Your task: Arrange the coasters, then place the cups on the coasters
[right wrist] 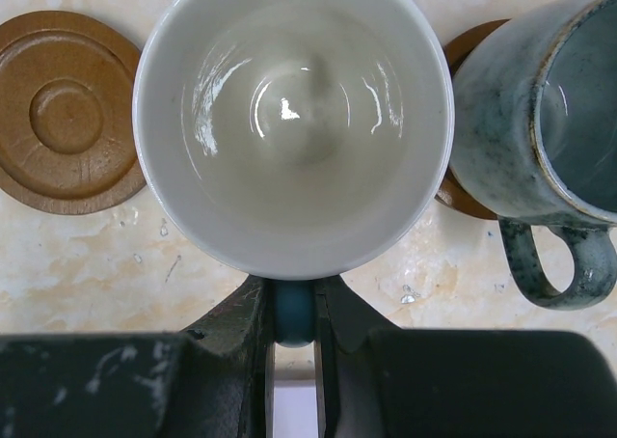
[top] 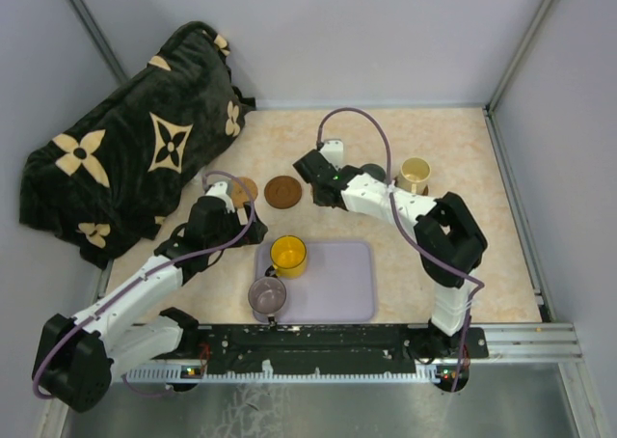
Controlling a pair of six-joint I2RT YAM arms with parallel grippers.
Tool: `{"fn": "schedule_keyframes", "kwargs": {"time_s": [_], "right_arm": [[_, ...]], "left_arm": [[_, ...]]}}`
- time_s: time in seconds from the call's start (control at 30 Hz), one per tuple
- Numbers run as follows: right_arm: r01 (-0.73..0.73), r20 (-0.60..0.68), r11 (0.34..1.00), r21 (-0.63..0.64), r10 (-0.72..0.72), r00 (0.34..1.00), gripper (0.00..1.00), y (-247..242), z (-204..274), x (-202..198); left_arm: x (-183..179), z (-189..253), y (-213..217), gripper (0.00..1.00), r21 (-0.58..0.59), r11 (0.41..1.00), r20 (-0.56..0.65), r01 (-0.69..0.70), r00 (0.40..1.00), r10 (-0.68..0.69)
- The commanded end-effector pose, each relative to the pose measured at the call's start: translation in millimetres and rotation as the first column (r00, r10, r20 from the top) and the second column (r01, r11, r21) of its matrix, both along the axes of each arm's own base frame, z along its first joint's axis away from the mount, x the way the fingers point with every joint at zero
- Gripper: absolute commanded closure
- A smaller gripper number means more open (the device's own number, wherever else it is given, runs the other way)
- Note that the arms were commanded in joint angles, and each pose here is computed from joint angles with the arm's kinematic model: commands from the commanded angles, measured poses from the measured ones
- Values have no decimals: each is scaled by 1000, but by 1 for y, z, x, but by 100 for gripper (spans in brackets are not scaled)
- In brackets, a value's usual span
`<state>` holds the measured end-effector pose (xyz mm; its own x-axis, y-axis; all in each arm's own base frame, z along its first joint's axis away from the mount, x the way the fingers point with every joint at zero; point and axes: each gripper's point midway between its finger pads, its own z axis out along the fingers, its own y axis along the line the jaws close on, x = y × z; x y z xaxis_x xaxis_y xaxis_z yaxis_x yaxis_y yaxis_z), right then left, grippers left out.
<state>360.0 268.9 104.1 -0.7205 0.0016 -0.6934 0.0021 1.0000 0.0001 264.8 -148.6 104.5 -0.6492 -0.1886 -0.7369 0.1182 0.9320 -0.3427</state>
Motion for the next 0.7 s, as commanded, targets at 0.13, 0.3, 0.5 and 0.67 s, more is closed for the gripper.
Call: {"fn": "schedule_keyframes", "kwargs": {"time_s": [0.13, 0.3, 0.5, 0.67], "right_arm": [[8, 89, 999, 32, -11, 996, 100, 7, 15, 21], [4, 91, 1000, 26, -6, 996, 100, 8, 12, 23], [1, 98, 1000, 14, -2, 995, 100, 8, 10, 25], [5, 114, 1000, 19, -8, 993, 100, 7, 12, 26]], "left_arm": [[9, 15, -5, 1, -22, 1000, 50, 7, 999, -5], [9, 14, -5, 1, -21, 1000, 51, 6, 999, -5], [9, 14, -6, 0, -22, 1000, 51, 7, 999, -5], [10, 13, -6, 0, -21, 1000, 53, 7, 999, -6]]}}
